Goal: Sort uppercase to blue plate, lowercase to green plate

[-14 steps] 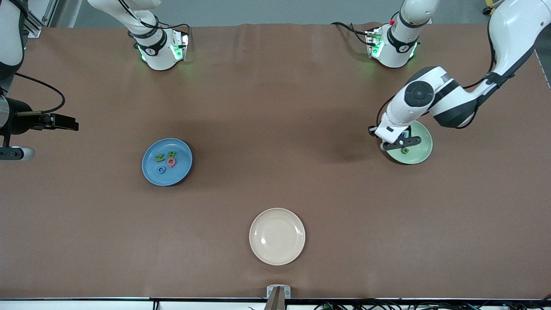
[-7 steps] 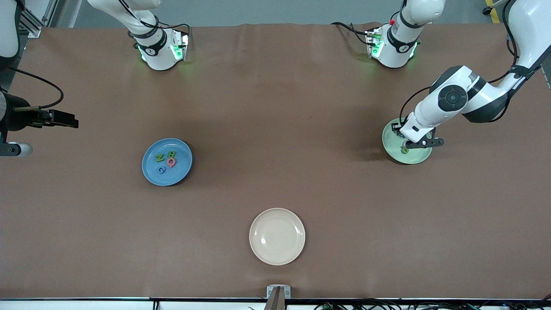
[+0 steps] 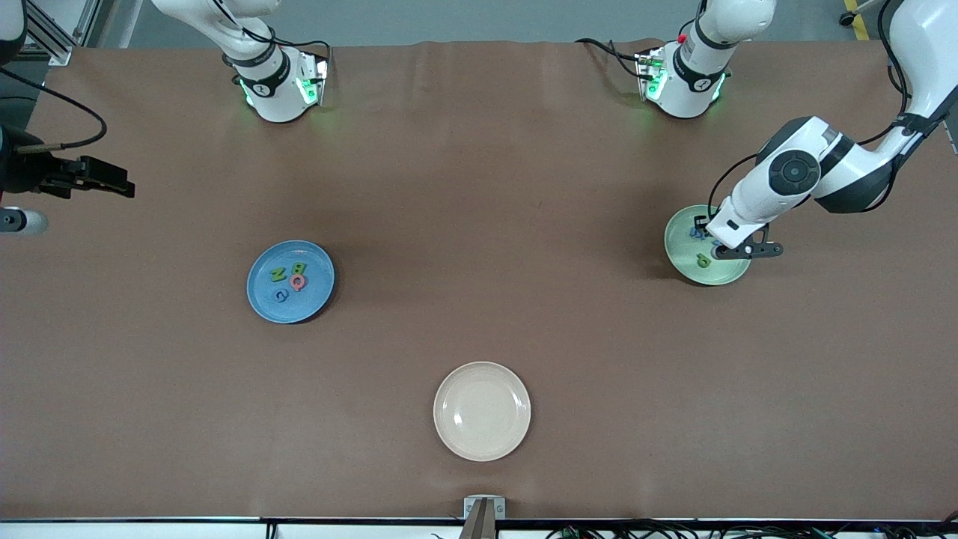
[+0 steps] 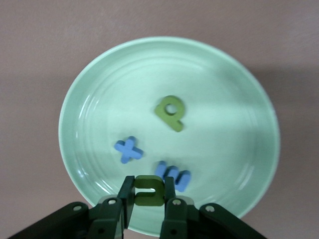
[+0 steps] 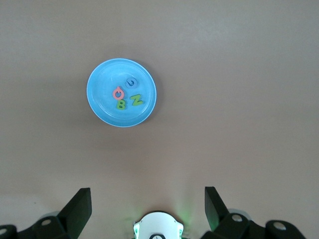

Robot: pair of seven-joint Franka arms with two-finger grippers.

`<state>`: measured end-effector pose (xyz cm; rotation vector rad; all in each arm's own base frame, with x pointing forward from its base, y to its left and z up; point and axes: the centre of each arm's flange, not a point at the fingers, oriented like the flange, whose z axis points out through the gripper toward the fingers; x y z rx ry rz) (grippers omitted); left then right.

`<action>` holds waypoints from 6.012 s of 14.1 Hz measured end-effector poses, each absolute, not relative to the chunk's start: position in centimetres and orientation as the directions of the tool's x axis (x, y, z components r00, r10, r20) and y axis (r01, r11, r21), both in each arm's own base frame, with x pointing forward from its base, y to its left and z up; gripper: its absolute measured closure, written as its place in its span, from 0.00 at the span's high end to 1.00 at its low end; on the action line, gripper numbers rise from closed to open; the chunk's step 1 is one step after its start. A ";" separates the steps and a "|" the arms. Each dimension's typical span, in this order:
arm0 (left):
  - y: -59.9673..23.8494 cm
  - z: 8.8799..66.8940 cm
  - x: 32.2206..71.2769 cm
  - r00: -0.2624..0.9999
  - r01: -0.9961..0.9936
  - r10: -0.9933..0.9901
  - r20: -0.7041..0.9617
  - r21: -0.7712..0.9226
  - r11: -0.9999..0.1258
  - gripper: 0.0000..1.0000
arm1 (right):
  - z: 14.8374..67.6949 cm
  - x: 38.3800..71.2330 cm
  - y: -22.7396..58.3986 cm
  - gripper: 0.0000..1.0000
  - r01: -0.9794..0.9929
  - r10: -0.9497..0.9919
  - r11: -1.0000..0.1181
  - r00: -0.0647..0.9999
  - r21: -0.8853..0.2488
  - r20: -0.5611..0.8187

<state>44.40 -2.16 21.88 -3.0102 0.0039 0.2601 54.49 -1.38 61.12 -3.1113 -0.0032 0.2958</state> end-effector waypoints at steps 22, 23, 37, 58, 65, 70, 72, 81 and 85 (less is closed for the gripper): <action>0.4 19.6 44.1 0.982 -0.009 0.012 -0.189 -0.112 -0.994 0.92 | 65.5 47.6 -3.3 1.00 -0.012 -0.010 -0.999 0.996 -0.031 -0.090; 0.5 19.7 44.2 0.982 -0.009 0.013 -0.189 -0.112 -0.994 0.92 | 65.6 47.6 -3.3 1.00 -0.012 -0.010 -0.999 0.996 -0.030 -0.084; 1.7 24.6 49.8 0.976 -0.066 -0.088 -0.198 0.119 -0.991 1.00 | 65.8 50.2 -3.3 1.00 -0.011 -0.009 -1.000 0.997 -0.024 -0.075; 4.7 55.5 56.8 0.993 -0.114 -0.114 -0.022 0.005 -0.994 1.00 | 65.3 50.5 -4.4 1.00 0.013 0.016 -0.999 0.997 -0.044 -0.080; 2.4 59.3 56.6 0.990 -0.138 -0.138 -0.014 0.007 -0.990 1.00 | 65.4 50.5 -5.1 1.00 -0.002 0.002 -0.998 0.998 -0.058 -0.067; 1.0 63.1 56.3 0.987 -0.158 -0.158 0.012 0.005 -0.987 1.00 | 65.4 50.5 -5.2 1.00 -0.002 0.001 -0.999 0.998 -0.045 -0.067; 0.2 62.5 56.6 0.987 -0.161 -0.161 0.001 0.003 -0.987 1.00 | 65.3 50.5 -5.1 1.00 -0.001 0.002 -0.999 0.998 -0.045 -0.070; -2.3 60.4 57.7 0.985 -0.167 -0.165 -0.042 -0.039 -0.985 1.00 | 65.1 50.4 -4.6 1.00 0.008 0.012 -0.999 0.996 -0.047 -0.089; -3.5 62.4 56.5 0.986 -0.168 -0.167 -0.017 -0.052 -0.984 1.00 | 65.1 50.4 -4.1 1.00 0.017 0.021 -0.999 0.996 -0.046 -0.089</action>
